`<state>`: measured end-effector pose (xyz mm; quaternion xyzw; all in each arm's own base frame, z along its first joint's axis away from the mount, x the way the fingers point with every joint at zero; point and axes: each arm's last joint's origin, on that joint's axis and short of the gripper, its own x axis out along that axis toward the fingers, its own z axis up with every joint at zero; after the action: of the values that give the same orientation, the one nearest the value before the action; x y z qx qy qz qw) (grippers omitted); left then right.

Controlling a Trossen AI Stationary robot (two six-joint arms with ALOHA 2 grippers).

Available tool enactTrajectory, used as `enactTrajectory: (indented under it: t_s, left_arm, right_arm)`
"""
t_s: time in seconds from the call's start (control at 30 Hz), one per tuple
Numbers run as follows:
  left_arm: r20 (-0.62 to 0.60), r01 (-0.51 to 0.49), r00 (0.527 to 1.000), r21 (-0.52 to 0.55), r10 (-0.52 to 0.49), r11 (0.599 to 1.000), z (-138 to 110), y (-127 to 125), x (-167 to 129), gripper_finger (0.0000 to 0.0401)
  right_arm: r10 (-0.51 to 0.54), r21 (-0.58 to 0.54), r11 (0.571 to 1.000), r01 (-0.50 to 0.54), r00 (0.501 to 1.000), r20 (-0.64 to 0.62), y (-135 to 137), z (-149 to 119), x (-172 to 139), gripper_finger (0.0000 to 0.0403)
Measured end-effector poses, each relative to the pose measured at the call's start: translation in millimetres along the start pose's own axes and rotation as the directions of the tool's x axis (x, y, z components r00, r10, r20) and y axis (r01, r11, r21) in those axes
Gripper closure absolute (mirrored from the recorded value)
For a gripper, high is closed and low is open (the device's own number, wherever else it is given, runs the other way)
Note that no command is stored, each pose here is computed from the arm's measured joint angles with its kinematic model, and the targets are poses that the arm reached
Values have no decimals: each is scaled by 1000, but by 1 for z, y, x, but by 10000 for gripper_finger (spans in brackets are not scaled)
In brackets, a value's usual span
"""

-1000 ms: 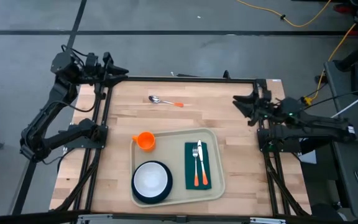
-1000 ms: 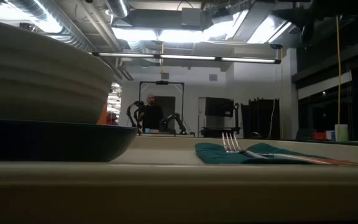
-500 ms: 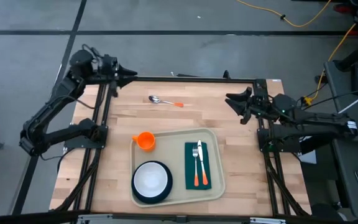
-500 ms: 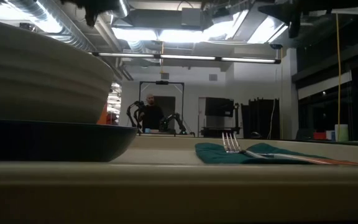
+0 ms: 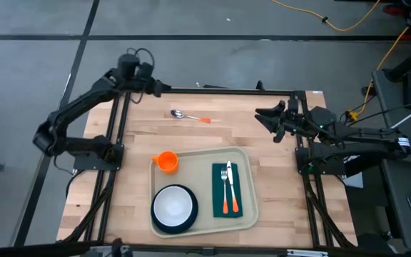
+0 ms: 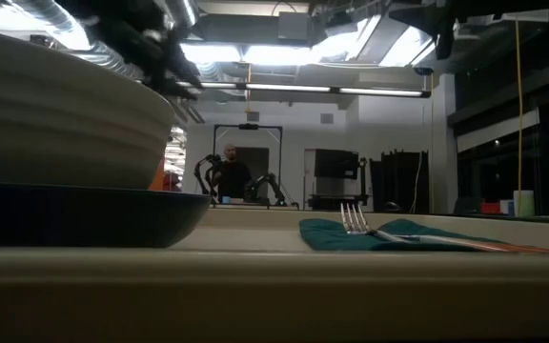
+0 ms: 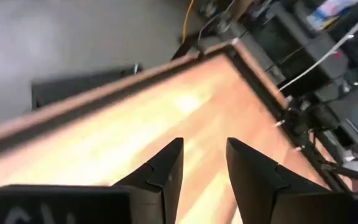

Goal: Set up tray
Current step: Put the orange spoon to the left of the orange fork on the dark blue napkin on the gray serving tray

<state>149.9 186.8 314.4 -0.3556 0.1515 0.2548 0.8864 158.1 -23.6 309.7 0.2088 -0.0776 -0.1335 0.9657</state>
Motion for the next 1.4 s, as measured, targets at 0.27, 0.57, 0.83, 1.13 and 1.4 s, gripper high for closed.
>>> enactTrajectory:
  t_s: [0.27, 0.57, 0.83, 1.13, 1.4]
  left_arm:
    - [-229, -119, 971, -205, 70, 972, -16, 39, 56, 281]
    - [-422, -239, 900, -271, 108, 933, -39, 62, 80, 279]
    - [-434, -364, 866, -211, 247, 907, -42, 67, 78, 271]
    - [-463, -472, 808, -138, 364, 871, -47, 73, 78, 271]
    - [-566, -495, 756, -167, 328, 853, -63, 92, 101, 271]
  right_arm:
    - [14, 18, 1000, -14, 1000, -27, 0, -2, 0, 240]
    - [13, 14, 1000, -12, 999, -30, 0, -2, 0, 240]
    - [-14, 0, 1000, 14, 996, -88, -3, -8, 0, 240]
    - [-17, -2, 1000, 17, 995, -94, -3, -8, 0, 240]
    - [-21, 1, 1000, 21, 995, -102, -3, -9, -1, 240]
